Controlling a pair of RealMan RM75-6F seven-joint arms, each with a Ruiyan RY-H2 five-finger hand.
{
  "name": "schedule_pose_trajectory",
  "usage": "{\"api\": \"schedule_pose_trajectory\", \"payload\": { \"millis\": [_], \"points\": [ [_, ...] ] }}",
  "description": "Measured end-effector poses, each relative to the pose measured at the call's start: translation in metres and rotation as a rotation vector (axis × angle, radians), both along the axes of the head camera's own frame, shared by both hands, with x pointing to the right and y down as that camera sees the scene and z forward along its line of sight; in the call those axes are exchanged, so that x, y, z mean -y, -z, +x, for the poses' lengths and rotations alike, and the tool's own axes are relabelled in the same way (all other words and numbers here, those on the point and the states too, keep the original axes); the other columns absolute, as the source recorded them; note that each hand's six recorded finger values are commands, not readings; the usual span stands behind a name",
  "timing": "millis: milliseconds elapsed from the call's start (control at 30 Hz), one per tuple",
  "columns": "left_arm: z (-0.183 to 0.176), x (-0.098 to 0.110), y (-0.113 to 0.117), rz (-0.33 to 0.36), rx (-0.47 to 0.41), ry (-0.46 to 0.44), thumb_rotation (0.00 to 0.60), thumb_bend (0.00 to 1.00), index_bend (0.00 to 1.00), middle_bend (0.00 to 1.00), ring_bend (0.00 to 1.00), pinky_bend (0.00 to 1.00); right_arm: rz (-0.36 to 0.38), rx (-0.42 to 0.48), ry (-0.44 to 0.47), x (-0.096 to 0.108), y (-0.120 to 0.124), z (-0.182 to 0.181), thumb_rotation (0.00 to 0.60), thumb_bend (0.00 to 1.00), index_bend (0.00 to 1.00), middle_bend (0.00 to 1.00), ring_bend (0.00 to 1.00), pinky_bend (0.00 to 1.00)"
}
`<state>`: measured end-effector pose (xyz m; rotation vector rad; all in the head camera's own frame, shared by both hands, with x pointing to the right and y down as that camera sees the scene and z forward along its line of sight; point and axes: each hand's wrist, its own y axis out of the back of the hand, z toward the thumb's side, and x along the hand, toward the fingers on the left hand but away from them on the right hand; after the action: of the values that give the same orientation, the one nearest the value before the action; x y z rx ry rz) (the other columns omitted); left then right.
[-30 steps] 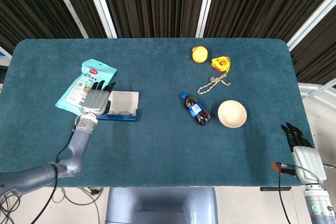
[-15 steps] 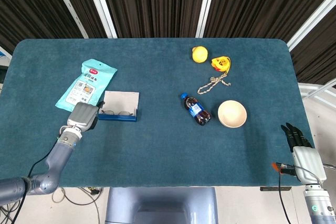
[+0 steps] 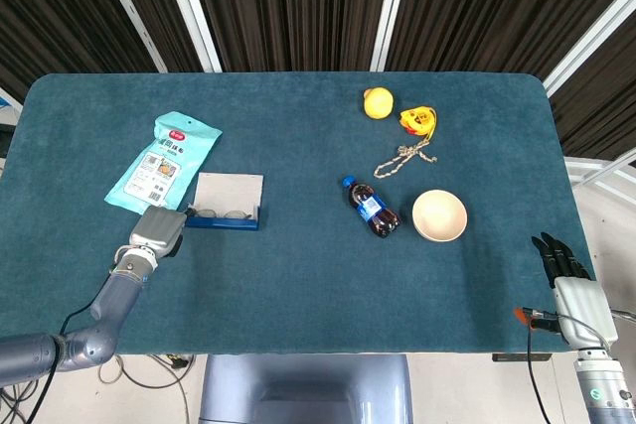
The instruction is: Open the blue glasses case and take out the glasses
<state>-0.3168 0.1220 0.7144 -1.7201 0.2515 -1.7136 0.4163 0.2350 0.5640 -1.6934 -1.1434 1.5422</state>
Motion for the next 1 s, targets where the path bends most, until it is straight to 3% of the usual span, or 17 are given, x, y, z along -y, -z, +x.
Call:
{"api": "schedule_pose_trajectory", "payload": {
  "millis": [333,533,800,1000],
  "points": [
    [0.000,-0.009,0.008,-0.021,0.001,-0.024,0.600,0.53,0.35,0.97,0.85,0.92,0.001,0.001,-0.001,0.000,0.000,0.000,0.600,0.17,0.00,0.00,0.00,0.21],
    [0.007,-0.027,0.020,-0.083,-0.030,-0.039,0.600,0.53,0.35,0.97,0.85,0.92,-0.001,0.002,0.001,0.000,-0.001,-0.001,0.600,0.17,0.00,0.00,0.00,0.21],
    [0.057,-0.056,0.036,-0.176,-0.174,-0.128,0.600,0.53,0.32,0.96,0.83,0.92,0.002,0.002,0.000,0.000,0.000,-0.001,0.600,0.17,0.00,0.00,0.00,0.21],
    [0.097,-0.069,0.043,-0.192,-0.287,-0.177,0.600,0.53,0.29,0.95,0.83,0.92,0.003,0.003,-0.003,0.000,0.000,0.000,0.600,0.17,0.00,0.00,0.00,0.21]
  ]
}}
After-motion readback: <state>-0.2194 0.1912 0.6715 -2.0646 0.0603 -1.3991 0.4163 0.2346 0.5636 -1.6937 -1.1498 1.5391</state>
